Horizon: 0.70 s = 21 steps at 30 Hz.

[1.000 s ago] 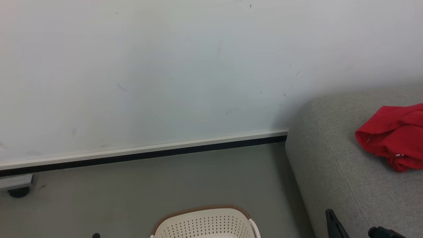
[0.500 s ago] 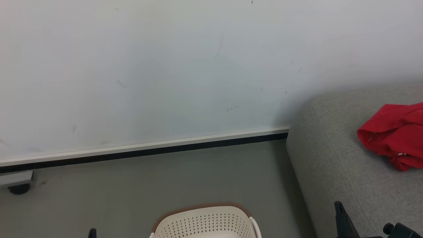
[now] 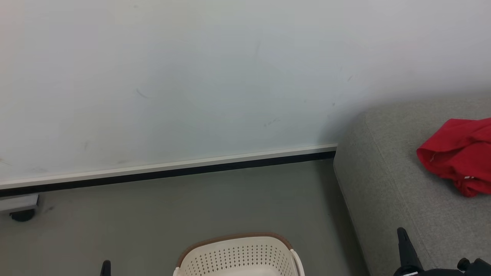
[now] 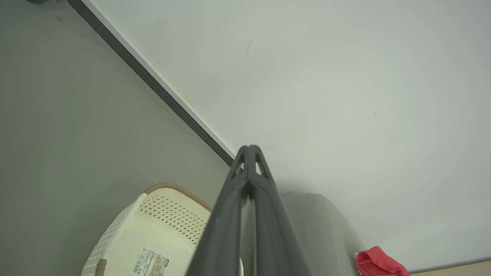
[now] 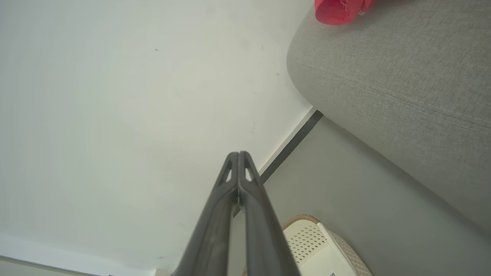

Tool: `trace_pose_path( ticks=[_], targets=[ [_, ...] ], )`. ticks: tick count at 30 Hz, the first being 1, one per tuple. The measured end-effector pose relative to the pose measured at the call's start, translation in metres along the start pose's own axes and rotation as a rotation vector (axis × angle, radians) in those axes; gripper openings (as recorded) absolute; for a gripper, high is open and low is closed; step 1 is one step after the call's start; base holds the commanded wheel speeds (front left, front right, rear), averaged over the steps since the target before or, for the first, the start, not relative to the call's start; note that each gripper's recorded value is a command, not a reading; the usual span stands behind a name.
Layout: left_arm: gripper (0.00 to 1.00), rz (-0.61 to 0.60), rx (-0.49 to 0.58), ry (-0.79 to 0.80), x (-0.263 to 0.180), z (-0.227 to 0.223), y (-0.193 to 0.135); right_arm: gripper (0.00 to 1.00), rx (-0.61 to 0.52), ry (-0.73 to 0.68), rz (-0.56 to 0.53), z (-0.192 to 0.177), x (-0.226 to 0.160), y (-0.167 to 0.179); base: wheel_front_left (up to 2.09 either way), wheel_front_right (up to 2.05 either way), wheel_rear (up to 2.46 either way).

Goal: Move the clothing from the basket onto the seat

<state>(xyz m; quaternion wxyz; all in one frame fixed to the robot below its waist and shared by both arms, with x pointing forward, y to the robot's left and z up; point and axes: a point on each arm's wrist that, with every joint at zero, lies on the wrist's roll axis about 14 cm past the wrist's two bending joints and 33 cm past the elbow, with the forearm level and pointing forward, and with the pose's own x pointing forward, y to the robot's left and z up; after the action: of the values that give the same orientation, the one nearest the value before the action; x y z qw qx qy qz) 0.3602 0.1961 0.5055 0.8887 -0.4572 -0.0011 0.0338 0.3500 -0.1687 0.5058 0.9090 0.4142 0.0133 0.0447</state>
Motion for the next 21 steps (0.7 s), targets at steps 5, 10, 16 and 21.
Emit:
trace_pose_path(
  ticks=[5,10,16,21],
  targets=[
    [0.0,-0.006,-0.04,0.001,0.004,0.001,-0.003,0.0,0.049,-0.011,0.001,0.004,0.003,0.0,0.0,0.0,0.0],
    [0.0,-0.007,-0.095,0.013,0.005,0.0,-0.002,0.0,0.112,-0.017,-0.009,0.006,0.004,-0.003,0.0,0.0,0.0],
    [0.0,-0.013,-0.156,0.017,0.009,0.001,-0.005,0.0,0.18,-0.031,-0.006,0.012,0.009,-0.003,0.0,0.0,0.0],
    [0.0,-0.007,-0.205,0.026,0.01,0.0,-0.003,0.0,0.236,-0.037,-0.015,0.013,0.01,-0.006,0.0,0.0,0.0]
  ],
)
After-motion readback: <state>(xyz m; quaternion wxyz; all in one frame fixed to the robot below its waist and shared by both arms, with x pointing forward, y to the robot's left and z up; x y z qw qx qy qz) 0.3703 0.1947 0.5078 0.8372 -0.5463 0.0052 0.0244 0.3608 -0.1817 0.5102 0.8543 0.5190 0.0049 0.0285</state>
